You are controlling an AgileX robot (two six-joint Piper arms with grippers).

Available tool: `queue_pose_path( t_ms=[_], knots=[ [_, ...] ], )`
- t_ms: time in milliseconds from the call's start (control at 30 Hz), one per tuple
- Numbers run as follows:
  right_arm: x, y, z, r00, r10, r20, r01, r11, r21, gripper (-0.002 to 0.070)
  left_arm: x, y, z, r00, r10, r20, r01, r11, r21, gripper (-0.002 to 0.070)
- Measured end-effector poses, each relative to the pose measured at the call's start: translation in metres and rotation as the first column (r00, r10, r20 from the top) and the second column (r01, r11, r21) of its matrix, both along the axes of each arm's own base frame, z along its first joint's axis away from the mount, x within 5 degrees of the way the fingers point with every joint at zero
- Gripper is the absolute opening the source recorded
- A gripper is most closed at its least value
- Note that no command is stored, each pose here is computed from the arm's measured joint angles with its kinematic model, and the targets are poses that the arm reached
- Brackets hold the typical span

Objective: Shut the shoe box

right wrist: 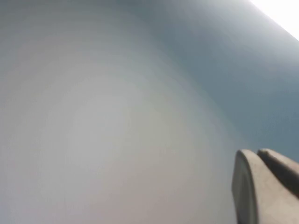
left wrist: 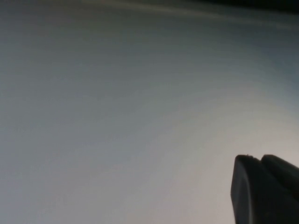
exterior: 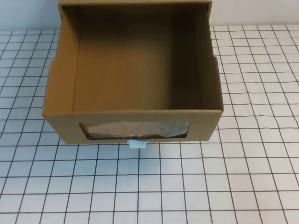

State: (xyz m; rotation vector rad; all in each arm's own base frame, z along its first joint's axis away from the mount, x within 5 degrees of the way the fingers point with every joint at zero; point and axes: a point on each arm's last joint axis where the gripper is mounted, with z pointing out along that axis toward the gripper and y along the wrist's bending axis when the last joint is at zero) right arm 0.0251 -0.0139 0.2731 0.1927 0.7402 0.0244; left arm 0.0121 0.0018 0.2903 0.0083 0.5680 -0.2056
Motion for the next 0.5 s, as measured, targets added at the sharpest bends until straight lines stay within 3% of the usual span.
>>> queue_pose_path(
  t_ms=[200, 500],
  knots=[
    [-0.034, 0.002, 0.071, 0.980, 0.007, 0.197, -0.005, 1.000, -0.014, -0.0013, -0.039, 0.017, 0.074, 0.983, 0.009, 0.186, 0.020, 0.988, -0.151, -0.0002],
    [-0.062, 0.003, 0.156, 0.899, 0.005, 0.438, 0.009, 1.000, -0.030, -0.0014, -0.061, 0.023, 0.169, 0.943, 0.034, 0.331, 0.030, 0.982, -0.188, -0.0002]
  ],
)
